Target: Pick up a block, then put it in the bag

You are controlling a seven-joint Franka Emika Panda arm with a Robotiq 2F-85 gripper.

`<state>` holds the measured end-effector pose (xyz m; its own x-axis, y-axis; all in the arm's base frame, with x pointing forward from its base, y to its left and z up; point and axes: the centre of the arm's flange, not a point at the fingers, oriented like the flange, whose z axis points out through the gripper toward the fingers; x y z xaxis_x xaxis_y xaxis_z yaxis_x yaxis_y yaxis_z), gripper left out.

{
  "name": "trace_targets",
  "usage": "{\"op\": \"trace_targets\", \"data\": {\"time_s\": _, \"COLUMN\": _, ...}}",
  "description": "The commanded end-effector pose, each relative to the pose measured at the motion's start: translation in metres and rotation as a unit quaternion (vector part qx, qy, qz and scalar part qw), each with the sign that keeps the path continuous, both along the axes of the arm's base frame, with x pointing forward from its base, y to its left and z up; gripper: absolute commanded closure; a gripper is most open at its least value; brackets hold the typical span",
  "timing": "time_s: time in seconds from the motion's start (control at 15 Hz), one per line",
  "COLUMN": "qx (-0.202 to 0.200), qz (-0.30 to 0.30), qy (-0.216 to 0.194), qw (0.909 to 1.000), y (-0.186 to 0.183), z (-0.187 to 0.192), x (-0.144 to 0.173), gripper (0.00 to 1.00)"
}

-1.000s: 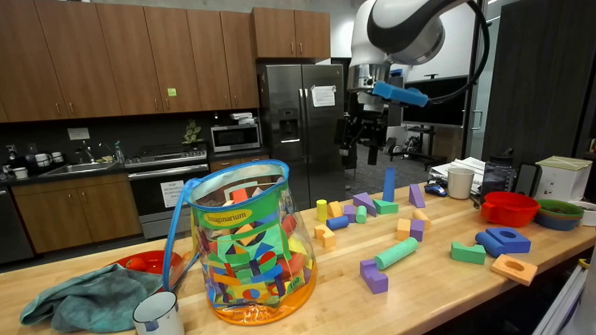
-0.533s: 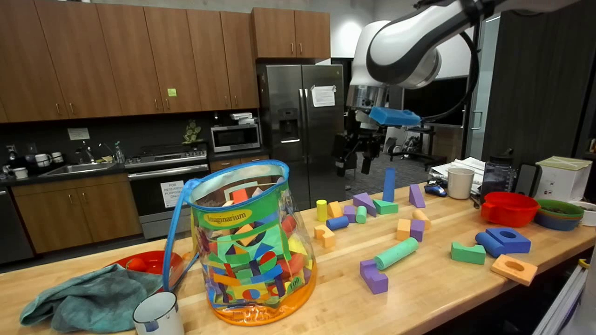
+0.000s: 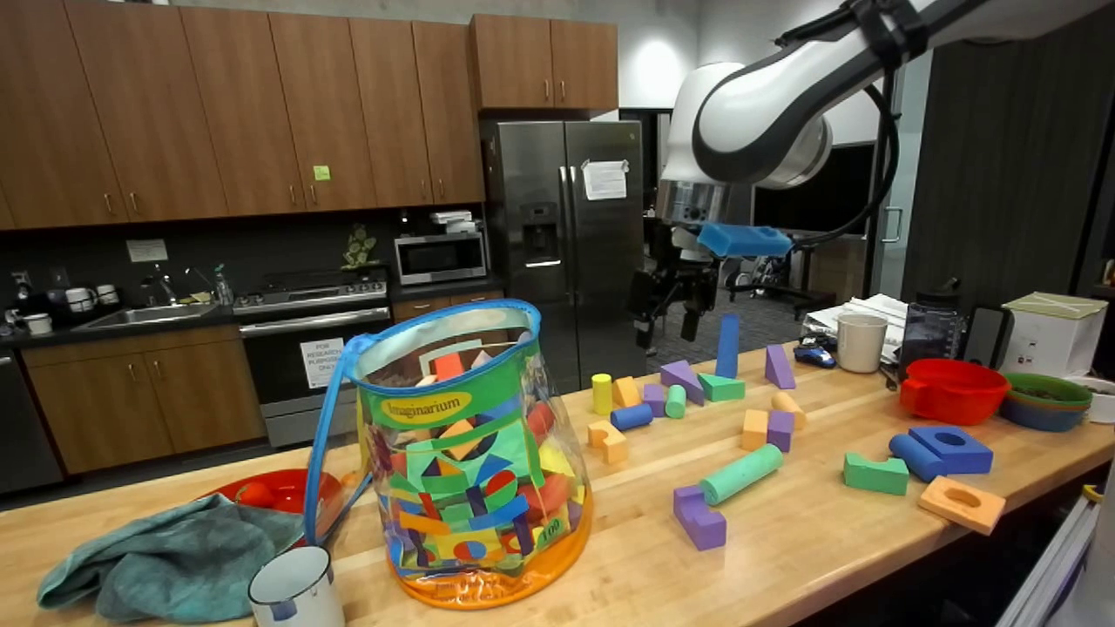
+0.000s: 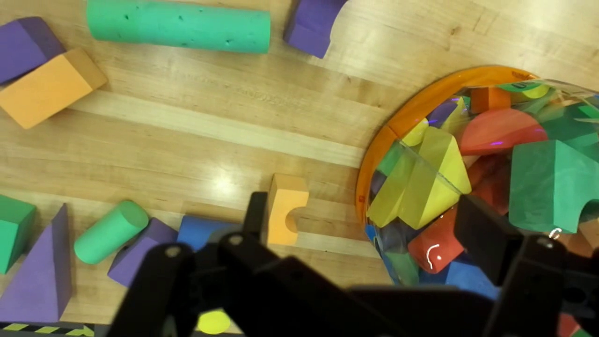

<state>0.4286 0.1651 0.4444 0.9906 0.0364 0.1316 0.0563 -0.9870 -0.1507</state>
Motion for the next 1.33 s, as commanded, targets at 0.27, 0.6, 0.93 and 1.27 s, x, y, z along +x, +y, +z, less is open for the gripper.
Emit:
{"op": "trace_targets", "data": {"time_s": 0.27, "qx": -0.012, "qz": -0.021, "qy": 0.005, "qw": 0.9997, "y": -0.003, "z": -0.017, "x": 0.008, "gripper": 0.00}}
{"op": "trace_targets", "data": {"time_s": 0.6, "qx": -0.027, "qz": -0.001, "qy": -0.041, "qw": 0.9988, "y": 0.029, "z": -0.032, "x": 0.032, "gripper": 0.00}}
{"op": "trace_targets", "data": {"time_s": 0.93, "qx": -0.033, "qz": 0.019, "qy": -0.080, "qw": 0.9961, "y": 0.062, "z": -0.041, "x": 0.049, "gripper": 0.00}}
{"op": "trace_targets", "data": {"time_s": 1.27, "qx": -0.026, "qz": 0.030, "qy": -0.077, "qw": 0.9962, "y": 0.062, "z": -0.043, "x": 0.044, "gripper": 0.00}}
